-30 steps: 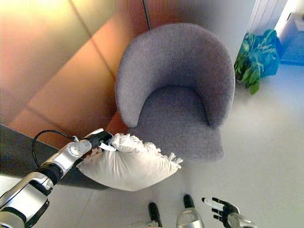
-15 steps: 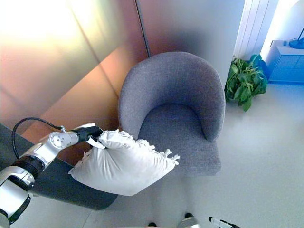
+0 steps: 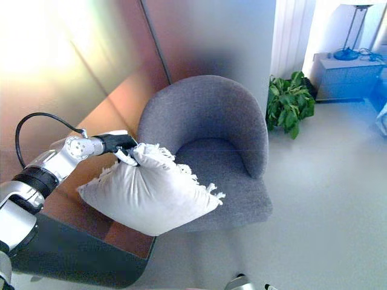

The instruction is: Pick up the pillow and put it on the sofa.

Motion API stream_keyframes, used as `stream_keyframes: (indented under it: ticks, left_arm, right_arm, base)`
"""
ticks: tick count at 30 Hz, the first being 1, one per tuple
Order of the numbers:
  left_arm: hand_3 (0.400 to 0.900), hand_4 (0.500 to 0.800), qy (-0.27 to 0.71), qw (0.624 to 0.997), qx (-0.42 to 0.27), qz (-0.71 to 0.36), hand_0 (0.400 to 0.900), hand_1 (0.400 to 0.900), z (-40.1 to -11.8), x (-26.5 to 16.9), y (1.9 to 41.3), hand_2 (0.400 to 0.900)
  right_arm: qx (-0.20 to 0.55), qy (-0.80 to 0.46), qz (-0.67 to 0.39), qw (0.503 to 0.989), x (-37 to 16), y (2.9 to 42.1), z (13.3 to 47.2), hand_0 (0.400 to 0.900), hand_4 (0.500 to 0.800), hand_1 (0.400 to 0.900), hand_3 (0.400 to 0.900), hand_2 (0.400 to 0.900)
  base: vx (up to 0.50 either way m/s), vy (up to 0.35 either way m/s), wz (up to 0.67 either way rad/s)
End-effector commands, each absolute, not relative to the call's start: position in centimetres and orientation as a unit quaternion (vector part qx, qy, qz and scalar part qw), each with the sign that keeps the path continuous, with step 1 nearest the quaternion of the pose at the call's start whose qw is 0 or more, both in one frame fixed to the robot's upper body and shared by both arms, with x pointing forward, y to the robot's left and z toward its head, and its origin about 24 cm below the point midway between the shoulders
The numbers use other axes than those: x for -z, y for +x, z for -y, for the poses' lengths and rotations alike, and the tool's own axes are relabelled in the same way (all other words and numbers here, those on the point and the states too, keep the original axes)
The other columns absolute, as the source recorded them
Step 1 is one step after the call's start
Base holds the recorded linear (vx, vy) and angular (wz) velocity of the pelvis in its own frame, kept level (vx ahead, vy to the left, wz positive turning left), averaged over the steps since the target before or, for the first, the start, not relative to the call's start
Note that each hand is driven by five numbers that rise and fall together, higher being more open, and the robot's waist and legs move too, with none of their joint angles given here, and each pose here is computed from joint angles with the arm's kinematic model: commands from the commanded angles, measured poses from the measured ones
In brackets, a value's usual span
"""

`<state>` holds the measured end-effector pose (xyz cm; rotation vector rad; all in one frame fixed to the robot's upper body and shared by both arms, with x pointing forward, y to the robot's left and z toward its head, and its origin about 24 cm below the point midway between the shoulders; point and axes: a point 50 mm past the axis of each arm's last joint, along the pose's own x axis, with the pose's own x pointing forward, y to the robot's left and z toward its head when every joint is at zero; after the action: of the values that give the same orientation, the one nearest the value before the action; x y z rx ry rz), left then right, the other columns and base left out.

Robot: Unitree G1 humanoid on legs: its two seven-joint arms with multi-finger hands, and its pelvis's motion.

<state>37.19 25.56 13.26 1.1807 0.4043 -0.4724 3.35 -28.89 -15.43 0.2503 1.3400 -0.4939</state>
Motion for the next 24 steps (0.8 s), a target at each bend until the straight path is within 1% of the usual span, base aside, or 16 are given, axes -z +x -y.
stream_keyframes:
  ticks: [1, 8, 13, 17, 24]
  left_arm:
    - [0.400, 0.500, 0.546, 0.833, 0.074, -0.052, 0.400, 0.400, -26.4, -26.3, 39.5, 0.400]
    - [0.400, 0.500, 0.533, 0.841, 0.076, -0.059, 0.400, 0.400, -26.1, -26.1, 39.8, 0.400]
    - [0.400, 0.500, 0.528, 0.842, 0.084, -0.070, 0.400, 0.400, -25.6, -25.1, 40.1, 0.400]
    - [0.400, 0.500, 0.524, 0.844, 0.077, -0.083, 0.400, 0.400, -25.6, -24.3, 40.3, 0.400]
    - [0.400, 0.500, 0.515, 0.850, 0.048, -0.102, 0.400, 0.400, -26.9, -23.3, 40.1, 0.400]
  right_arm:
    - [0.265, 0.120, -0.618, 0.730, 15.2, 1.2, 29.8, 0.900, 0.800, 0.900, 0.900, 0.900]
    - [0.285, 0.125, -0.622, 0.718, 15.0, -1.0, 30.2, 0.900, 0.800, 0.900, 0.900, 0.900]
    - [0.285, 0.125, -0.625, 0.716, 15.0, -2.1, 30.0, 0.900, 0.800, 0.900, 0.900, 0.900]
    - [0.282, 0.122, -0.628, 0.715, 15.0, -2.7, 29.9, 0.900, 0.800, 0.900, 0.900, 0.900]
    - [0.278, 0.111, -0.638, 0.709, 14.7, -4.3, 30.3, 0.900, 0.800, 0.900, 0.900, 0.900]
  base:
    - [0.033, -0.047, -0.29]
    - [0.013, -0.038, -0.22]
    - [0.005, -0.046, -0.21]
    - [0.010, -0.062, -0.21]
    - [0.029, -0.039, -0.15]
